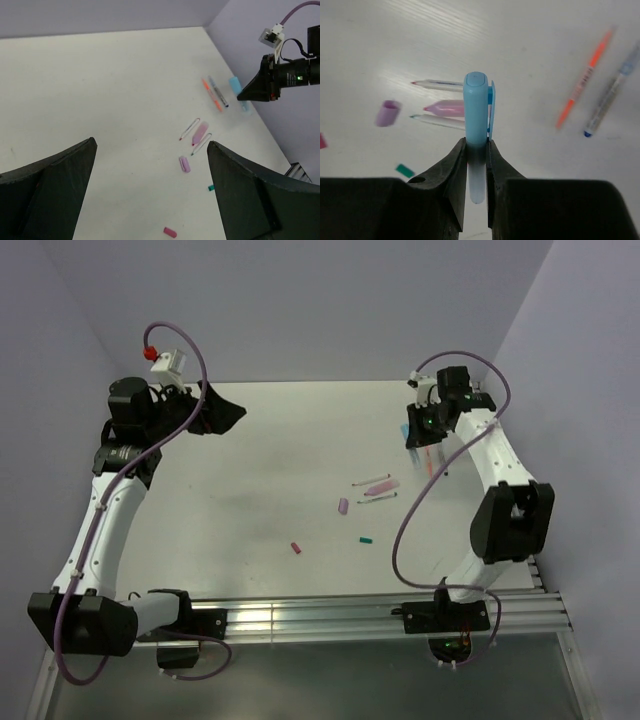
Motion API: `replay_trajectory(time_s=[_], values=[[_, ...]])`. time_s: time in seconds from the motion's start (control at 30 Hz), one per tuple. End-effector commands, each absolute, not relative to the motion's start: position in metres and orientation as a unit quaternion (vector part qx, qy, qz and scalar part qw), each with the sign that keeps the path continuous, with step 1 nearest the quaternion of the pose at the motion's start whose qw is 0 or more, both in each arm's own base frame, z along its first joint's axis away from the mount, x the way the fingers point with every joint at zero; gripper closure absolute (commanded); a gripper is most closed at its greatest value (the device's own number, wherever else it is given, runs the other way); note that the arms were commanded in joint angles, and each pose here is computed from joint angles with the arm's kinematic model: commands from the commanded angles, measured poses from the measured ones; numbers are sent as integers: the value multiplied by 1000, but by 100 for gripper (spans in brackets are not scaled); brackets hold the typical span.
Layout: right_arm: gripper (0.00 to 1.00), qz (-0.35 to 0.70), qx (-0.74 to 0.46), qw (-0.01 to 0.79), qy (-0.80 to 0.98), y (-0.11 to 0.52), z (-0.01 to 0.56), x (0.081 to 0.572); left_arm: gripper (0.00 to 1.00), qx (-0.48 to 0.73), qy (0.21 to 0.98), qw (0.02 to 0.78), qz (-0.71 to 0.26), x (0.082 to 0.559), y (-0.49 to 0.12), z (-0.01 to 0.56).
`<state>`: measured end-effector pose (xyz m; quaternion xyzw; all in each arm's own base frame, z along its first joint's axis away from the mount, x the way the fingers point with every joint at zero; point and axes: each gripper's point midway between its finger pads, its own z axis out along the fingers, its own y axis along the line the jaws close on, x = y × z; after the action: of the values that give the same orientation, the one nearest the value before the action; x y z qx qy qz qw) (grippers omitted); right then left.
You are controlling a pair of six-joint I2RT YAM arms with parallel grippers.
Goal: Insert the pens into the pen caps
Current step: Place the pen at the center of the board.
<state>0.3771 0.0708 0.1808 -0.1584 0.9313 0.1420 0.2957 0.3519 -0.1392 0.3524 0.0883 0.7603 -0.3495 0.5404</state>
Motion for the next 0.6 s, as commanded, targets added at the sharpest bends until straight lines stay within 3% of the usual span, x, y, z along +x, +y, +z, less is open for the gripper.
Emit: replay_trajectory(time_s=[0.0,0.33,0.57], values=[[100,47,-142,253,956,22,158,392,1,67,775,540,-322,355,-130,338],[100,21,-99,200,974,-1,104,442,1,63,779,514,-353,351,-138,327],[100,14,-75,165,983,-7,69,448,0,59,782,510,-353,355,-138,325]])
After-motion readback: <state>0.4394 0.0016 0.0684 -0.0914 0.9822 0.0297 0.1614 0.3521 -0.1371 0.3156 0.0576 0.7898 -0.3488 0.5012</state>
